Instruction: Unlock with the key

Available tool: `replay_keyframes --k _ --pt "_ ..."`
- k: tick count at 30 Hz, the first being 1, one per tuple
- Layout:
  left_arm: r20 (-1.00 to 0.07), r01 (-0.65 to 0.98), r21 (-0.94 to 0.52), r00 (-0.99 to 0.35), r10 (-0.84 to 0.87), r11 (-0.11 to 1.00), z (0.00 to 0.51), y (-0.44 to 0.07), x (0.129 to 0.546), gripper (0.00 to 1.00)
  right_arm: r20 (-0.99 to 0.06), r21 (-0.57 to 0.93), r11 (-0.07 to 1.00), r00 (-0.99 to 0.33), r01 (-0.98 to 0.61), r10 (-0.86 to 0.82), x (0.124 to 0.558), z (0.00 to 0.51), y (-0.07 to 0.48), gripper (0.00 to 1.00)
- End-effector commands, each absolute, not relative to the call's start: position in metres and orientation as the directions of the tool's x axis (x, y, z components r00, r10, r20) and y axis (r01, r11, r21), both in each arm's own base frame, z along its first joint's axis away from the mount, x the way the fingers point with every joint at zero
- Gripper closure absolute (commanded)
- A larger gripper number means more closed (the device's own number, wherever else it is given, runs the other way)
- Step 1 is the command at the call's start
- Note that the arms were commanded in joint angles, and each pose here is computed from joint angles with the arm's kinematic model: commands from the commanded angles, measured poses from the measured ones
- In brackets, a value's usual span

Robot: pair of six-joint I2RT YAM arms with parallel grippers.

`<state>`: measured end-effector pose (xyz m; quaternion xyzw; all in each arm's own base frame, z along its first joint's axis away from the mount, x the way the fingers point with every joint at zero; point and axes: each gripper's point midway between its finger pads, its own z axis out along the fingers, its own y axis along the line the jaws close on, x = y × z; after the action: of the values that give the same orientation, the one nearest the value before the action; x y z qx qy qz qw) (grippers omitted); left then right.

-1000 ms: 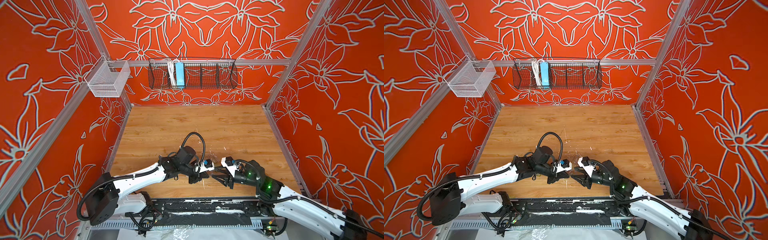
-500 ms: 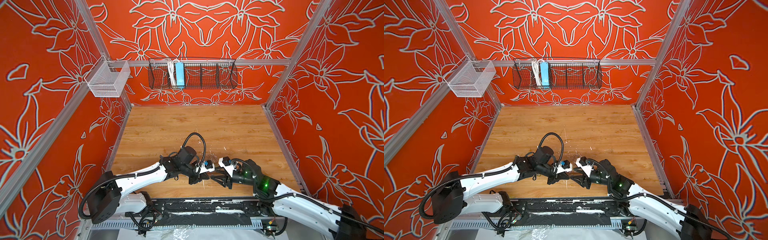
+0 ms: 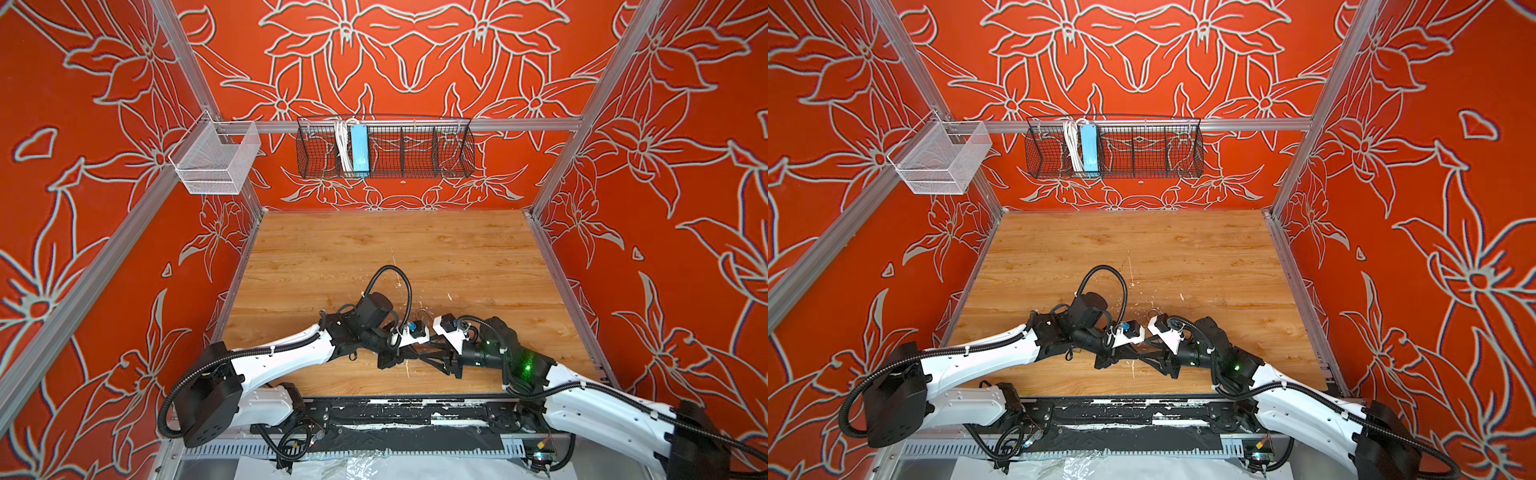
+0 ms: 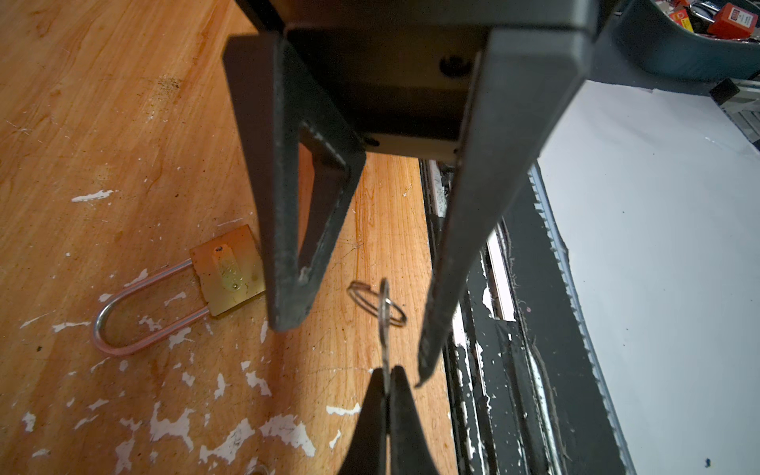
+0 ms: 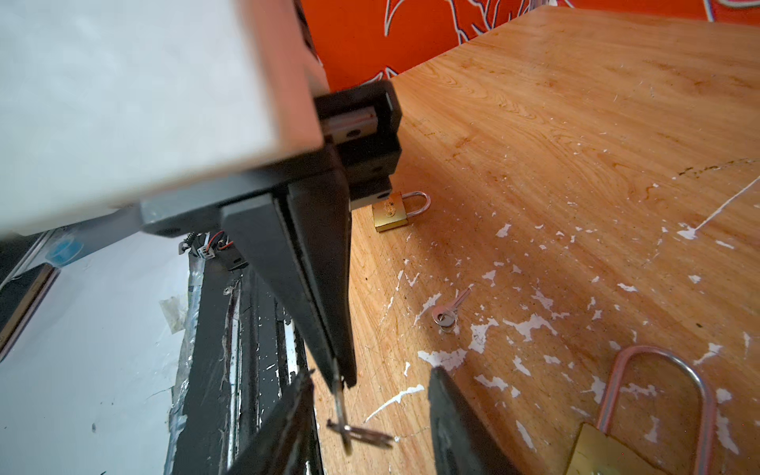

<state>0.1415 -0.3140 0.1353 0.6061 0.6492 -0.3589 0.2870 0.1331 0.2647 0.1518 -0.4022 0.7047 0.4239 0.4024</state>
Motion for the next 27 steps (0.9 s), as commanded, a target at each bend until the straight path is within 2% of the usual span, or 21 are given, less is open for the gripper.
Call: replay_keyframes --k 1,7,21,27 --pt "-0.811 0.994 -0.108 -0.081 0.579 -0.012 0.1391 -0.3161 0.1394 1.0 -0.933 0.237 0.323 -0.308 -0.916 -0.189 0.1379 0.1709 0.2646 0.59" --pt "-0.812 0.995 -0.104 -0.08 0.579 -0.008 0.1394 -0.3151 0.1397 1.0 -0.928 0.232 0.349 -0.314 -0.908 -0.2 0.1416 0.1673 0.2625 0.69" --pt "-0.81 0.995 -0.095 -0.078 0.582 0.001 0.1388 -0.314 0.141 1.0 -0.923 0.229 0.361 -0.32 -0.904 -0.215 0.1411 0.1661 0.2588 0.75" --pt "-0.809 0.996 -0.089 -0.074 0.583 0.003 0.1386 -0.3131 0.1413 1.0 -0.921 0.229 0.366 -0.323 -0.902 -0.218 0.1408 0.1652 0.2575 0.85"
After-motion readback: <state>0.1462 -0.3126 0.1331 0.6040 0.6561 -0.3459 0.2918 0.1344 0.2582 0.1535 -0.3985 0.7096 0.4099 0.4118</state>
